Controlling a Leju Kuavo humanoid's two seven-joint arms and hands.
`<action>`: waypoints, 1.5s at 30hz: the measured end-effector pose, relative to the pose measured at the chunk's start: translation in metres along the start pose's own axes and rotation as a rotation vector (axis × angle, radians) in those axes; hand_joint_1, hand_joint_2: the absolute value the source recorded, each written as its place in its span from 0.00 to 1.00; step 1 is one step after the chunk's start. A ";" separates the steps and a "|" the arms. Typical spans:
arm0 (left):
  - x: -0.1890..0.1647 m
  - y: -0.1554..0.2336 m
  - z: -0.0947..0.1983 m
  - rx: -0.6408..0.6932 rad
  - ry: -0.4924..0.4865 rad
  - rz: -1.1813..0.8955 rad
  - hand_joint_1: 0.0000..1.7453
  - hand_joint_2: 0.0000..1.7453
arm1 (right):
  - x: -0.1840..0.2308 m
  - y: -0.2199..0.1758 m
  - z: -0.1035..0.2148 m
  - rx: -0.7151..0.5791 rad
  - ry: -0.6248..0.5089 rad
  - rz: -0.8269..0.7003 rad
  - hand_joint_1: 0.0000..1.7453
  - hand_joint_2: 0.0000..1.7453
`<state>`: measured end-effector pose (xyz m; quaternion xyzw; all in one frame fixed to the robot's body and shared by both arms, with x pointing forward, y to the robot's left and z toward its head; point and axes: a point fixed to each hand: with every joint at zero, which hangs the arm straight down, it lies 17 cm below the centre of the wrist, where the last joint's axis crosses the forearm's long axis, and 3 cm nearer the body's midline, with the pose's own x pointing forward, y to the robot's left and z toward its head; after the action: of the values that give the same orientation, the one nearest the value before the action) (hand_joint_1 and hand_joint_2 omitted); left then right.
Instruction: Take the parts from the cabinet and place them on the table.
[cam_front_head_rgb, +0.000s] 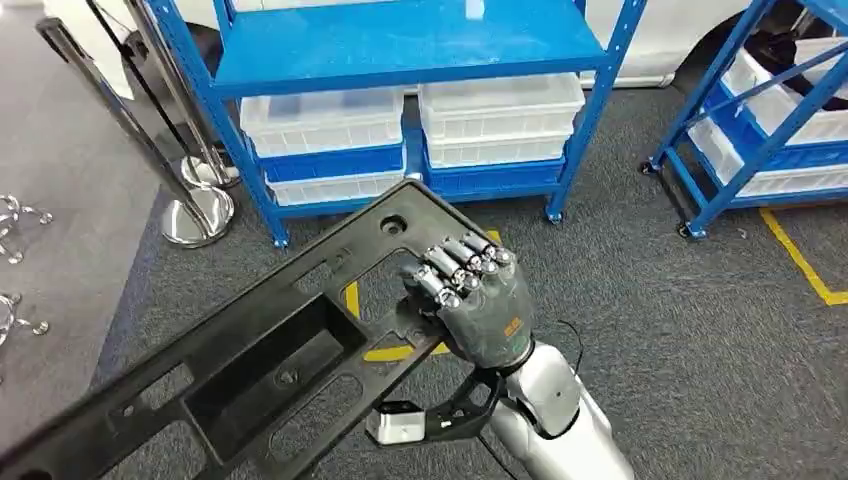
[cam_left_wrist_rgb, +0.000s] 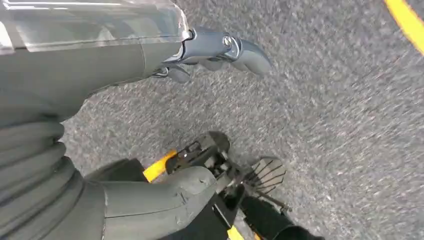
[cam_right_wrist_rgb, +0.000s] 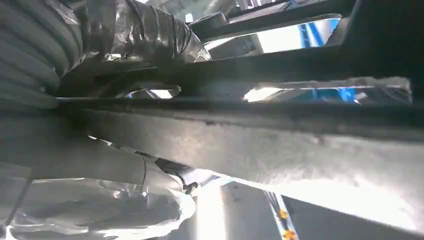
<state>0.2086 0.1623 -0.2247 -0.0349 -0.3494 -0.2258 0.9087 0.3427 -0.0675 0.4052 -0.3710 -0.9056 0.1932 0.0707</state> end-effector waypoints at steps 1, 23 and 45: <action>-0.001 0.000 0.000 0.000 0.001 0.000 0.00 1.00 | 0.000 0.000 0.000 0.000 -0.001 0.000 1.00 1.00; -0.002 -0.002 0.001 -0.006 0.004 -0.004 0.00 1.00 | -0.002 0.003 0.000 0.006 0.006 -0.004 1.00 1.00; 0.011 -0.006 -0.001 -0.003 -0.044 -0.028 0.00 1.00 | -0.005 0.004 0.000 0.013 0.013 0.007 1.00 1.00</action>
<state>0.2137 0.1528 -0.2190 -0.0365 -0.3694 -0.2382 0.8975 0.3489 -0.0681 0.4033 -0.3749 -0.9025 0.1970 0.0782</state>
